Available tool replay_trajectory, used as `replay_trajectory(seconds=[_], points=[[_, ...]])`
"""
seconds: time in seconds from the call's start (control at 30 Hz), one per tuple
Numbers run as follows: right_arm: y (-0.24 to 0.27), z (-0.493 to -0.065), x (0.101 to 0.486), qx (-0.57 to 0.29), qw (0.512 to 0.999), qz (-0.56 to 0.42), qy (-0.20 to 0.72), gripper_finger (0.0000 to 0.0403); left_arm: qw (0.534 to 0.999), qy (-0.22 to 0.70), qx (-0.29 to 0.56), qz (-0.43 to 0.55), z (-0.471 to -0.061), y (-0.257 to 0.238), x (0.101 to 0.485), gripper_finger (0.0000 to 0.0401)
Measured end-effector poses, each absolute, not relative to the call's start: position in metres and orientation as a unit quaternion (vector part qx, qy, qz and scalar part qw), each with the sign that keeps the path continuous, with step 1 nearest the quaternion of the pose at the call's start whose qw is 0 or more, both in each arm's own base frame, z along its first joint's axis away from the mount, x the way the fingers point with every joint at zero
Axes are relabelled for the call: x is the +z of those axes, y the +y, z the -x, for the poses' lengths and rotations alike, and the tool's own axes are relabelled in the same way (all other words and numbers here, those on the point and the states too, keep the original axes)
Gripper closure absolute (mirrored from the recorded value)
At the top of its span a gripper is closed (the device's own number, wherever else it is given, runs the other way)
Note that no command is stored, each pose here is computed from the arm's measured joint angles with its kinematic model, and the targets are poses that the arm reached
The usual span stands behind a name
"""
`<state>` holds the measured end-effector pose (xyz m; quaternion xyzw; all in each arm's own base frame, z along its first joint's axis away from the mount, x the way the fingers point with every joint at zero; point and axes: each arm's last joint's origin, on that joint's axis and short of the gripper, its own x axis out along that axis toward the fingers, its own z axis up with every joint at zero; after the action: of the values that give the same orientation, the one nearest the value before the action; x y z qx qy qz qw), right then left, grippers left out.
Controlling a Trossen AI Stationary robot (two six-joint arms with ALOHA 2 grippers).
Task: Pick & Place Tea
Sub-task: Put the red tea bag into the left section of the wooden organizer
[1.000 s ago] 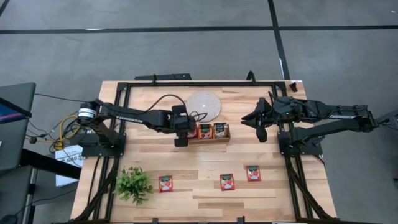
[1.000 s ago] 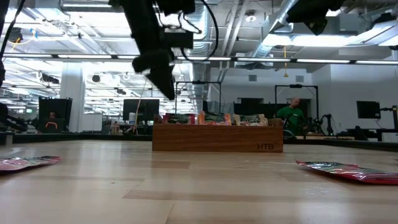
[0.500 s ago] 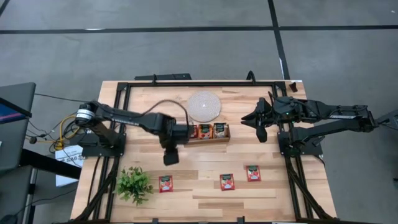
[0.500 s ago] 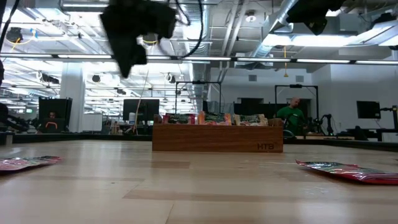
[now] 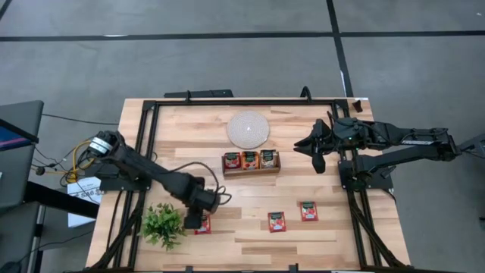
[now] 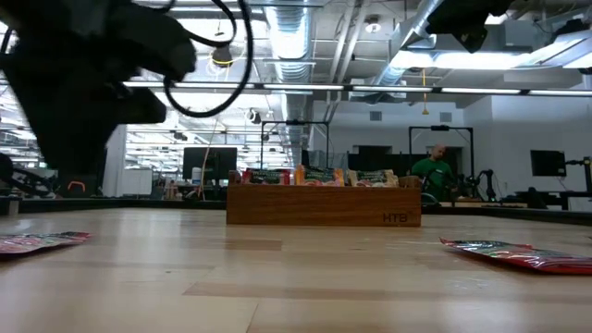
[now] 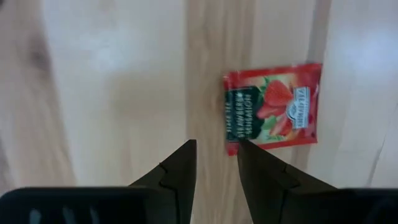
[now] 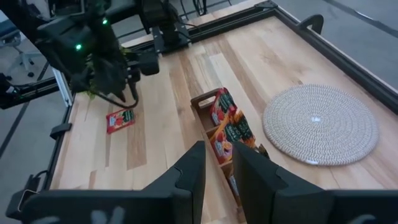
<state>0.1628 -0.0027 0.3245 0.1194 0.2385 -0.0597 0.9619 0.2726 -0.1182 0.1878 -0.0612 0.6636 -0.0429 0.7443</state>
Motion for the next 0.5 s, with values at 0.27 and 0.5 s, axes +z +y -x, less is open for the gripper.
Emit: replay_trajectory(seconds=[0.27,0.5], points=[[-0.003,-0.163,0.325,-0.059,0.962,-0.118,0.239,0.0331,0.758,0.647,-0.063,0.05,-0.264,-0.14,0.174,0.0293],[-0.003,-0.163,0.325,-0.054,0.964,-0.099,0.24,0.0331,0.773,0.633,-0.02,0.038,-0.274,-0.138,0.162,0.0293]])
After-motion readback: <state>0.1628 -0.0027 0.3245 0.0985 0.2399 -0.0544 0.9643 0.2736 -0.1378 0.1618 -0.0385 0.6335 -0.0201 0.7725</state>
